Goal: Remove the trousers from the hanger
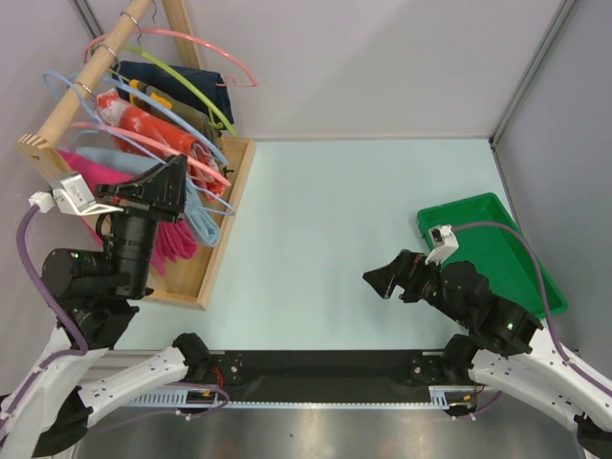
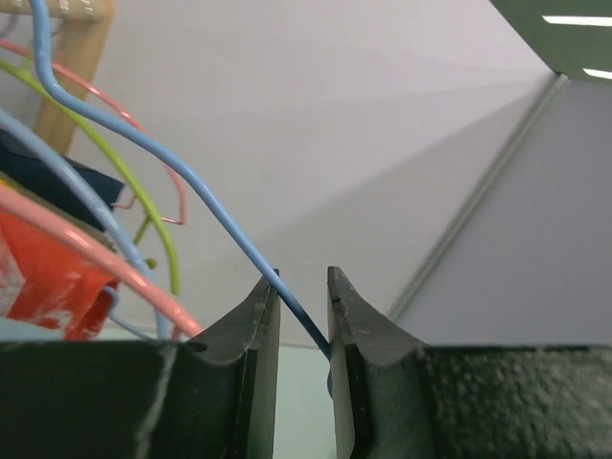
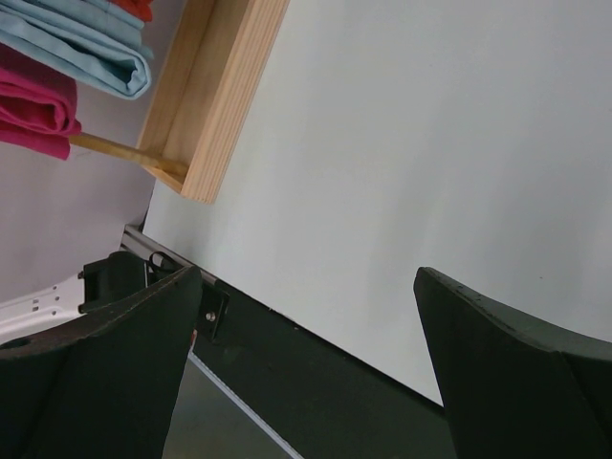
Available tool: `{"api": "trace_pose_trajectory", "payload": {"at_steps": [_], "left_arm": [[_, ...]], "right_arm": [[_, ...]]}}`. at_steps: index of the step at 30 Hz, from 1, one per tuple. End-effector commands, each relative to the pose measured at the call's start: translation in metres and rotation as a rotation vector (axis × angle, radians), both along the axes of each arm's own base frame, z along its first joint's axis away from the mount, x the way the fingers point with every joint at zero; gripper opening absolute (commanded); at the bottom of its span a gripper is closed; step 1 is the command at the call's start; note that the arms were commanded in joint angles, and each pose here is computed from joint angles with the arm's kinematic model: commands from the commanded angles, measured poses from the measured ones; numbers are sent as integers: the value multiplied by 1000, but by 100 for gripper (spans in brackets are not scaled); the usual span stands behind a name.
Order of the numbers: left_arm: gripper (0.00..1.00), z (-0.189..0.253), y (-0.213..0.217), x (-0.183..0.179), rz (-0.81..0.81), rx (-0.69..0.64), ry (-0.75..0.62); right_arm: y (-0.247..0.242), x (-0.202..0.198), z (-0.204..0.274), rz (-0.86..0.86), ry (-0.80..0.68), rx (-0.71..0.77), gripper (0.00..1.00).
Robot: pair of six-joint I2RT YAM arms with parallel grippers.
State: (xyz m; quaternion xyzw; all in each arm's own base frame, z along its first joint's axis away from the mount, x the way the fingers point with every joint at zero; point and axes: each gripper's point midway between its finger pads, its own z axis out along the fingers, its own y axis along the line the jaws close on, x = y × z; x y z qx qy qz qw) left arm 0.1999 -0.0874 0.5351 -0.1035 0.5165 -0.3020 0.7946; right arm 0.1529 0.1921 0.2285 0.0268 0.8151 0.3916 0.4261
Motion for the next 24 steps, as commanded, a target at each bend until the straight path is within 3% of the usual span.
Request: {"api": "trace_pose_trajectory", "payload": {"at_steps": [1, 15, 24], "left_arm": [[0, 26, -33, -33, -242, 99, -120], [0, -21, -46, -82, -530, 120, -1], [0, -66, -65, -135, -833, 163, 42]], "right_arm": [[2, 3, 5, -8, -15, 7, 100], [-4, -1, 2, 22, -34, -52, 100], [18, -25, 14, 261, -98, -76, 100]]}}
